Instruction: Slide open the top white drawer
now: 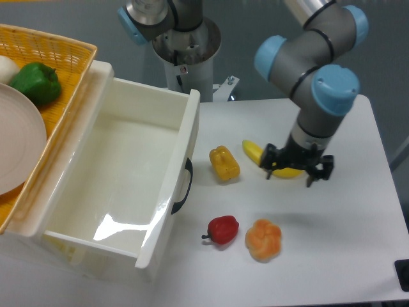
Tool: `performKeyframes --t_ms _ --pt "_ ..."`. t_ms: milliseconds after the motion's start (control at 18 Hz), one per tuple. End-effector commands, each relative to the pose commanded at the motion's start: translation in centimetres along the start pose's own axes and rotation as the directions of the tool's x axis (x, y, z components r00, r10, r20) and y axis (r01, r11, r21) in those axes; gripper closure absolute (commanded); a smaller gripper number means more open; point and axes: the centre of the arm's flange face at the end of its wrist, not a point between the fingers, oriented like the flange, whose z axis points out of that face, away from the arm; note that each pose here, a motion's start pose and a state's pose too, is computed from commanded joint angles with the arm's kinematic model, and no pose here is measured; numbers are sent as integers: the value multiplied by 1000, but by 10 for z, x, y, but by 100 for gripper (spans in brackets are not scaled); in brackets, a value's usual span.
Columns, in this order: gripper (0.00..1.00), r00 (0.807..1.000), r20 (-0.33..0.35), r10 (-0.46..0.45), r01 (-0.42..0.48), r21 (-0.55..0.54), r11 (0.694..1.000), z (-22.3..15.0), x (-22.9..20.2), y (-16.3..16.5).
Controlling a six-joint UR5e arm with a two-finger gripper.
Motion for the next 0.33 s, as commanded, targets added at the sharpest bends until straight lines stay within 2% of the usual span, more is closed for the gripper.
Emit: performKeyframes --t_ms 111,222,278,333 --pt "0 988 -1 152 -152 -5 988 11 -15 13" --pt "0 944 9 331 -331 -31 943 9 -26 22" --pt "0 924 7 381 -380 -60 923 10 -27 25" --pt "0 920 6 392 -390 -83 917 11 -27 26"
